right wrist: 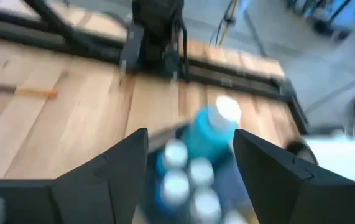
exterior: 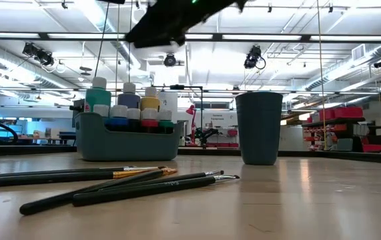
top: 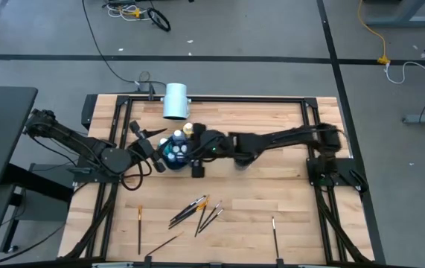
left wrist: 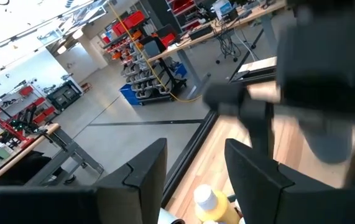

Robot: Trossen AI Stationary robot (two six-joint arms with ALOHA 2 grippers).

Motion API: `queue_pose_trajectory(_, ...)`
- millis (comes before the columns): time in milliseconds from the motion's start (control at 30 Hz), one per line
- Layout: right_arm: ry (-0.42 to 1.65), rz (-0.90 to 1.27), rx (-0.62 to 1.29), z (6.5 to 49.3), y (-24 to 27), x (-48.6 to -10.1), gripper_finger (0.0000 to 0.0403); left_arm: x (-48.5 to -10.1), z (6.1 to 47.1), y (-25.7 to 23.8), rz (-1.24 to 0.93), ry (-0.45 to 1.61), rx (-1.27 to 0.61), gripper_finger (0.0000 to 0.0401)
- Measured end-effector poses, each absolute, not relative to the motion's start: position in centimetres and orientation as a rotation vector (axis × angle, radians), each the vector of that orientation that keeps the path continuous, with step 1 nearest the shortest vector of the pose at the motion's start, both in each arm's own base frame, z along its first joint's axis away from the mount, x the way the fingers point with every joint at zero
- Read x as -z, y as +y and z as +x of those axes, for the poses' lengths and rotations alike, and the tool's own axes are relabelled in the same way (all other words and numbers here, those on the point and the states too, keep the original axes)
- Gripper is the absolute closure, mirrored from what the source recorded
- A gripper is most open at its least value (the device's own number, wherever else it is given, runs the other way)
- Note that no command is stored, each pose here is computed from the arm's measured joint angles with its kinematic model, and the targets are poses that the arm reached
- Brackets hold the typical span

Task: Pick & Place Paint Supplies
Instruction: Put the silver paint brush into the blue cup

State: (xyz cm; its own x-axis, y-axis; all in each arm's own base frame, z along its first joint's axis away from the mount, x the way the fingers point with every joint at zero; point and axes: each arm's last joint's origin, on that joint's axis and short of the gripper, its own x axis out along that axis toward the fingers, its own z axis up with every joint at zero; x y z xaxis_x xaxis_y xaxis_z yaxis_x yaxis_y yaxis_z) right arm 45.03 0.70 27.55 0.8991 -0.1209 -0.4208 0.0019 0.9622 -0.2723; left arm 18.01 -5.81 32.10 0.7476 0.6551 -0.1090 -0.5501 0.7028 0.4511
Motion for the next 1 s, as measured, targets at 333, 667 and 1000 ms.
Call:
queue_pose_trajectory(333, 0.702, -0.173, 0.004, 37.3, 4.1, -33.0, 0.0163, -32.1, 18.0, -5.8, 0.413, 0.274, -0.679, 0.0230)
queue_pose_trajectory(667, 0.937, -0.081, 0.062, 33.5, 8.0, -32.5, 0.0163, -32.1, 18.0, -5.8, 0.412, 0.274, -0.679, 0.0230)
queue_pose_trajectory(1000, 1.124, 0.059, 0.091, 31.3, 9.9, -31.6, 0.0163, -32.1, 18.0, -5.8, 0.390, 0.265, -0.682, 0.0230)
